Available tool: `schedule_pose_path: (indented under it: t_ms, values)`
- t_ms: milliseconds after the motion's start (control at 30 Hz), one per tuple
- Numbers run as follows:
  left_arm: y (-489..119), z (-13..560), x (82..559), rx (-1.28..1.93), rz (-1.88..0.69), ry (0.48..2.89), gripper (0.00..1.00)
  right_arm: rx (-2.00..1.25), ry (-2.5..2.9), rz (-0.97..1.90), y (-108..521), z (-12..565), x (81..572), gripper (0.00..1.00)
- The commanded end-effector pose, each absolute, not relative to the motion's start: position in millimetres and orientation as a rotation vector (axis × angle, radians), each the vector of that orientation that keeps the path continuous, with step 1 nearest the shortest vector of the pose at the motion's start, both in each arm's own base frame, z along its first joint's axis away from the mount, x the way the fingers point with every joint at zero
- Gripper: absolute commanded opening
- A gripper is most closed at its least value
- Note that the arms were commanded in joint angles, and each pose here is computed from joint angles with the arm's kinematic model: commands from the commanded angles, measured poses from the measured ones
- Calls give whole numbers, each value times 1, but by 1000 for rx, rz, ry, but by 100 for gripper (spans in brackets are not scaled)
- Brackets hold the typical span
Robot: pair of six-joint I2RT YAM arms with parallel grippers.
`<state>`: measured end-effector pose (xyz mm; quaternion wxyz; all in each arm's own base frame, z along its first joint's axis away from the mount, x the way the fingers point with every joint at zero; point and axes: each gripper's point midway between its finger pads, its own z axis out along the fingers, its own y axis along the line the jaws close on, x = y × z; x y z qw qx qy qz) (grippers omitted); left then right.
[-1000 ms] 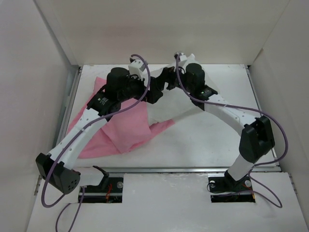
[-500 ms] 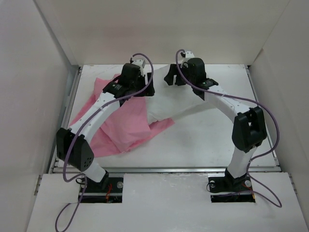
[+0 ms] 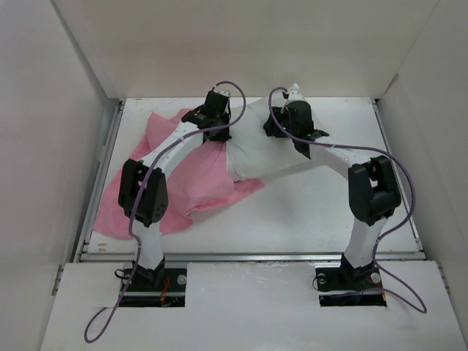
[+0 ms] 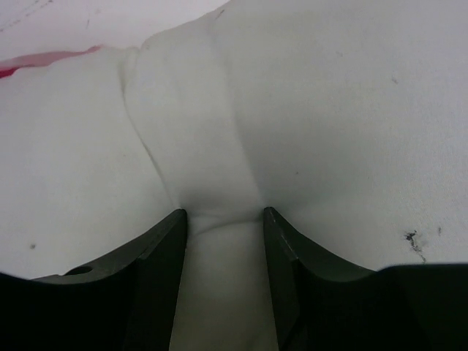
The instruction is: Put the pillow into the pillowcase
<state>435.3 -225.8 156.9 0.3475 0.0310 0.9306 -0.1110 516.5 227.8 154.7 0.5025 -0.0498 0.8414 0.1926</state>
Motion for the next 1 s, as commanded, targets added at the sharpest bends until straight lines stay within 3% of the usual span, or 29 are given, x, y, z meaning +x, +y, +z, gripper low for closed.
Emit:
schedule_pose_path:
  t_ms: [0,167,333,367,400,433,467,533,600,633,667,700,767,800,967]
  values:
    - [-260,193,489,201,-380,2216,0,-79,2137,474,214,131,473,51]
    - [-310,226,520,414,-564,2049,0,-132,2228,495,214,109,402,51]
    - [-337,240,521,530,-701,1964,0,-238,2175,510,239,151,347,52]
    - [-339,245,515,547,-727,1955,4,-254,2189,511,239,153,338,54]
    - [-338,247,510,553,-736,1957,30,-267,2152,513,242,172,340,55]
    - [-335,234,501,561,-744,1987,42,-290,2118,523,244,190,336,55]
    - [-330,261,491,559,-748,1928,60,-320,2117,487,239,196,335,57]
    - [-317,243,468,509,-756,1979,72,-397,2048,489,249,231,334,62]
    - [-281,290,458,371,-728,1875,96,-493,2034,436,252,240,332,66]
    - [-266,293,453,309,-723,1868,100,-509,1996,417,256,257,338,69]
    - [-252,262,439,209,-730,1948,100,-535,2000,393,265,253,342,71]
    - [-223,283,434,97,-675,1894,100,-585,1990,352,269,253,345,73]
    - [-198,269,423,-46,-624,1917,100,-643,1946,297,288,266,354,76]
    - [-182,240,414,-127,-574,1977,100,-716,1964,229,299,247,363,78]
    - [-133,204,379,-457,-510,2011,100,-892,1917,79,340,234,398,83]
